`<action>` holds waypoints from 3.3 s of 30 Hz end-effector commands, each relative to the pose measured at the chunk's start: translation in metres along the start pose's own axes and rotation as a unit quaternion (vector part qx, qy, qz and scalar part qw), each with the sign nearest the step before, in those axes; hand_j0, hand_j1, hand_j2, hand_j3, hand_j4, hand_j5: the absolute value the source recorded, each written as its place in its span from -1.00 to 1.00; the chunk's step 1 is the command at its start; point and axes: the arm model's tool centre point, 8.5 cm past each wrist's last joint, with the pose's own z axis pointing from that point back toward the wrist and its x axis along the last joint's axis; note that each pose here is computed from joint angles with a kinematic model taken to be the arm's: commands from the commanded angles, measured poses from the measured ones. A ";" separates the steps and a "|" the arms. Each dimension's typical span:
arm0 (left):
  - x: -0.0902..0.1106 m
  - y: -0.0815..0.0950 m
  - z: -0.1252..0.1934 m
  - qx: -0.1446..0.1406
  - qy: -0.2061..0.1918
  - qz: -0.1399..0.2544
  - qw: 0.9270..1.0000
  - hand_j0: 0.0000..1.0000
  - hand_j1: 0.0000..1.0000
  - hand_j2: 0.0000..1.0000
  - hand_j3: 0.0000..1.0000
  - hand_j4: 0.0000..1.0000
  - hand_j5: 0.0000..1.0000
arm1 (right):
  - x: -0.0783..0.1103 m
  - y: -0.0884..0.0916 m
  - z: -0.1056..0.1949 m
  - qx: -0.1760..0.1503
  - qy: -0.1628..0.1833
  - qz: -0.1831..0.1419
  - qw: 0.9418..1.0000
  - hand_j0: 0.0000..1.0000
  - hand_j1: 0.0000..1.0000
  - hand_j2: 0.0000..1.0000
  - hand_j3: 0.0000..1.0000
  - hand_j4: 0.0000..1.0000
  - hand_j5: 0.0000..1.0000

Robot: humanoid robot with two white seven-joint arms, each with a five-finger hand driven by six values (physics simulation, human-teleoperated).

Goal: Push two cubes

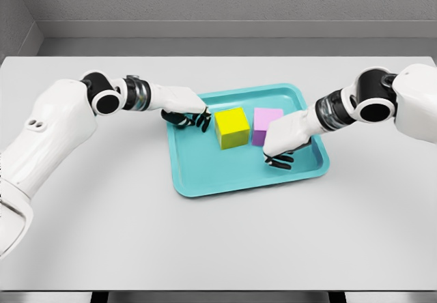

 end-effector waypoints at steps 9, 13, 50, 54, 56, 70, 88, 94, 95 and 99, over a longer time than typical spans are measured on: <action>0.005 -0.008 -0.012 -0.017 -0.006 0.002 1.000 -0.02 -0.02 -0.02 -0.02 -0.02 -0.02 | -0.007 -0.003 -0.002 0.004 0.010 0.003 1.000 -0.71 -0.71 -0.71 -0.71 -0.71 -0.71; 0.006 -0.007 -0.012 -0.016 -0.007 0.003 1.000 -0.03 -0.03 -0.03 -0.03 -0.03 -0.03 | 0.004 -0.005 0.001 0.004 0.000 0.021 1.000 -0.70 -0.70 -0.70 -0.70 -0.70 -0.70; 0.012 -0.002 -0.019 -0.013 -0.014 0.000 1.000 -0.04 -0.04 -0.04 -0.04 -0.04 -0.04 | -0.070 0.017 0.023 0.067 0.124 -0.007 0.990 -0.71 -0.71 -0.71 -0.71 -0.71 -0.71; 0.012 0.000 -0.020 -0.009 -0.014 0.002 1.000 -0.04 -0.04 -0.04 -0.04 -0.04 -0.04 | -0.073 0.015 0.020 0.068 0.126 -0.010 0.990 -0.71 -0.71 -0.71 -0.71 -0.71 -0.71; 0.012 0.001 -0.019 -0.008 -0.014 0.003 1.000 -0.04 -0.04 -0.04 -0.04 -0.04 -0.04 | -0.073 0.014 0.019 0.074 0.129 -0.001 0.989 -0.71 -0.71 -0.71 -0.71 -0.71 -0.71; 0.008 0.009 -0.016 0.006 -0.010 0.012 1.000 -0.06 -0.06 -0.06 -0.06 -0.06 -0.06 | -0.079 0.010 0.010 0.082 0.136 -0.004 0.987 -0.71 -0.71 -0.71 -0.71 -0.71 -0.71; 0.002 0.008 -0.010 0.011 -0.004 0.017 1.000 -0.06 -0.06 -0.06 -0.06 -0.06 -0.06 | -0.077 0.003 0.004 0.087 0.135 0.014 0.987 -0.71 -0.71 -0.71 -0.71 -0.71 -0.71; -0.005 0.007 -0.002 0.015 0.004 0.022 1.000 -0.06 -0.06 -0.06 -0.06 -0.06 -0.06 | -0.076 0.002 0.003 0.088 0.134 0.018 0.987 -0.71 -0.71 -0.71 -0.71 -0.71 -0.71; -0.006 0.007 -0.001 0.015 0.004 0.022 1.000 -0.06 -0.06 -0.06 -0.06 -0.06 -0.06 | -0.076 0.000 0.004 0.087 0.135 0.019 0.987 -0.71 -0.71 -0.71 -0.71 -0.71 -0.71; -0.006 0.007 0.000 0.015 0.004 0.021 1.000 -0.06 -0.06 -0.06 -0.06 -0.06 -0.06 | -0.076 -0.005 0.002 0.086 0.134 0.024 0.987 -0.71 -0.71 -0.71 -0.71 -0.71 -0.71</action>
